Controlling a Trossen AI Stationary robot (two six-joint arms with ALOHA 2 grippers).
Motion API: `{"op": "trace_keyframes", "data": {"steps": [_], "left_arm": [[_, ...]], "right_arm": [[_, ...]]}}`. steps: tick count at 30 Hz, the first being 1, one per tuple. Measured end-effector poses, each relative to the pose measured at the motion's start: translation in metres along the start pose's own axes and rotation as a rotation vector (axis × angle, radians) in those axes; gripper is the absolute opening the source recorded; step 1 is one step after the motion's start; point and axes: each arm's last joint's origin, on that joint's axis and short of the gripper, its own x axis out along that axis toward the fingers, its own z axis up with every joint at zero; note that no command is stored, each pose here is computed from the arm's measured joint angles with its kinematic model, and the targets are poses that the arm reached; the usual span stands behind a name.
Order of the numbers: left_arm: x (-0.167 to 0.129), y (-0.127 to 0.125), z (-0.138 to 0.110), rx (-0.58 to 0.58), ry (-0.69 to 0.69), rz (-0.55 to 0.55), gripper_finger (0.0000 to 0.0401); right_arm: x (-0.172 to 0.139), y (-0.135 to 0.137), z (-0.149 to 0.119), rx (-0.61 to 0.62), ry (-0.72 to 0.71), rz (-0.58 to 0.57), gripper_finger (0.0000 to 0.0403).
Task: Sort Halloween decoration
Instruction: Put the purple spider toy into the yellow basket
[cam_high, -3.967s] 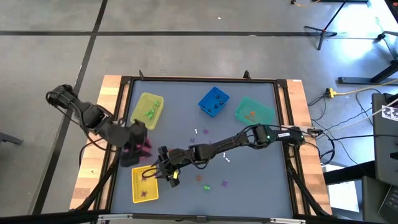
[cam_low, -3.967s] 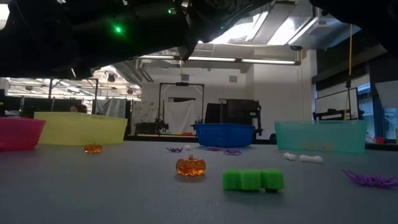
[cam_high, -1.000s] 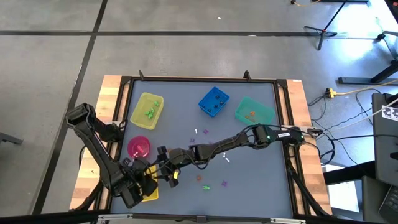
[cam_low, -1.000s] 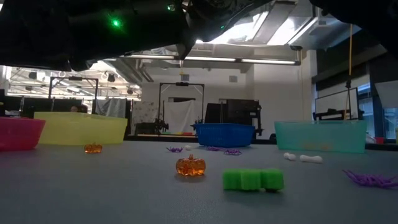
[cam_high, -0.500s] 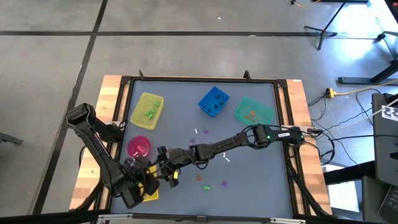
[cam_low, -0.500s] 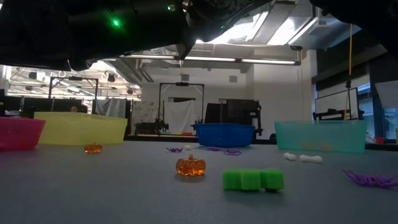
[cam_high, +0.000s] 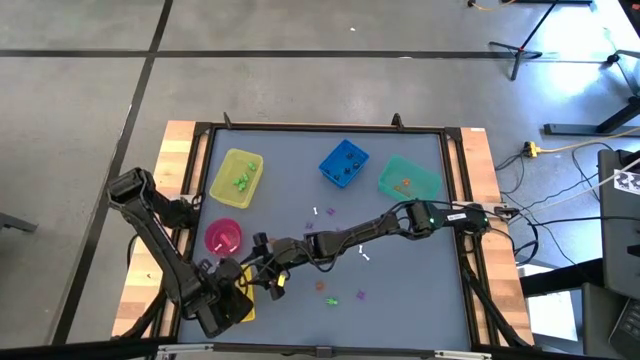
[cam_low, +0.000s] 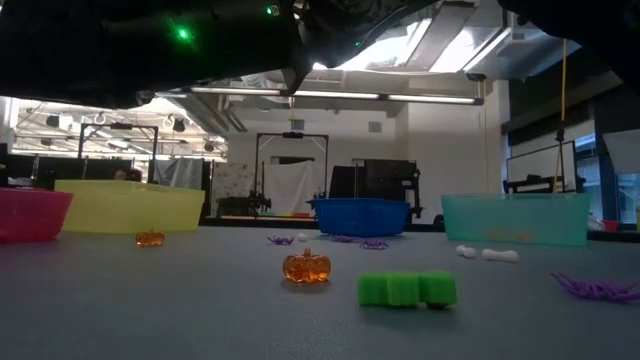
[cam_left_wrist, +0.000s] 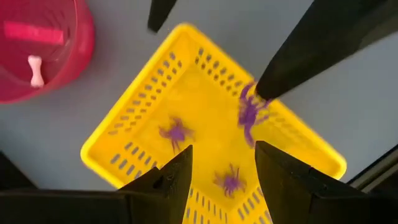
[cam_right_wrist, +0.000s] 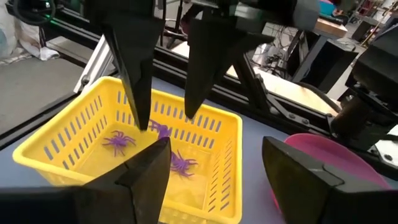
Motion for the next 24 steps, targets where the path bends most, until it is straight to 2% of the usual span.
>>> {"op": "trace_keyframes", "data": {"steps": [11,17,24], "left_arm": [[-0.004,-0.004,0.0,0.005,-0.004,-0.035,0.0159],[-0.011,-0.008,0.004,0.022,-0.112,-0.082,0.0159],[-0.011,-0.008,0.007,0.024,-0.117,-0.075,0.0159]], "right_arm": [[0.0,0.0,0.0,0.0,0.003,0.001,0.025],[0.0,0.0,0.0,0.0,0.003,0.0,0.025],[0.0,0.0,0.0,-0.001,-0.002,0.0,0.025]]}}
